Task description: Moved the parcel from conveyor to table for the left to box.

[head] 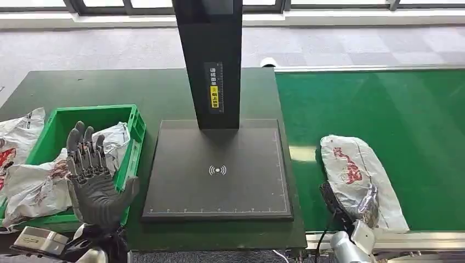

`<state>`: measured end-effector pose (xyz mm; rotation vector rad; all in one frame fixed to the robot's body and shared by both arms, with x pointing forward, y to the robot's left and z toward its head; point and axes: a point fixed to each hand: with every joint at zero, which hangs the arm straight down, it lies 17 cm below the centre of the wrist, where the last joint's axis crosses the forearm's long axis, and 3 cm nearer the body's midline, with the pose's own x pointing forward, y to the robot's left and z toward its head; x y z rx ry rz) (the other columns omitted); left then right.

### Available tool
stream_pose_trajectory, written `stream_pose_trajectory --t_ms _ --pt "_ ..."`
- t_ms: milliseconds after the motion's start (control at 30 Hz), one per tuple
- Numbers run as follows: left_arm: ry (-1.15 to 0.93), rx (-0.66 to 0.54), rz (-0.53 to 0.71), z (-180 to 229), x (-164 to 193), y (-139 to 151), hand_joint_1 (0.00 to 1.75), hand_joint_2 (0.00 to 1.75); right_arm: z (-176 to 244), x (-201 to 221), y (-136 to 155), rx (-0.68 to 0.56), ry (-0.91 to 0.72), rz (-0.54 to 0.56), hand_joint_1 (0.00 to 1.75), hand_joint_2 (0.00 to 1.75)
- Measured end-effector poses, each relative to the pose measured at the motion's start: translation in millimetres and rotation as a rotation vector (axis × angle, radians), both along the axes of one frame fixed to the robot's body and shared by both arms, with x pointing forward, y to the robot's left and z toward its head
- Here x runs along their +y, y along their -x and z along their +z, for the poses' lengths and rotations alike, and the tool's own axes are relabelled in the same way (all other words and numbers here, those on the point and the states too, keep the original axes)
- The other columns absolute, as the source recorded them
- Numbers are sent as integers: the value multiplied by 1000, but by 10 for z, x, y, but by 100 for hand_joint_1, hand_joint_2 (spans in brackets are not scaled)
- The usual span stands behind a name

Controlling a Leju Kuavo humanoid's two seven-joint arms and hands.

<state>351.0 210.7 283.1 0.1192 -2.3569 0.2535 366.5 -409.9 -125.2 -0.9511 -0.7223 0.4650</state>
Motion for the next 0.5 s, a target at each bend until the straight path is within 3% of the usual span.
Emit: stream_pose_trajectory --t_ms 200,500 --pt "-4 -16 8 59 -6 26 0 175 -30 -11 -3 25 -11 -2 175 175" --pt "-52 -20 -15 58 -148 36 0 175 32 101 -141 32 28 79 175 175"
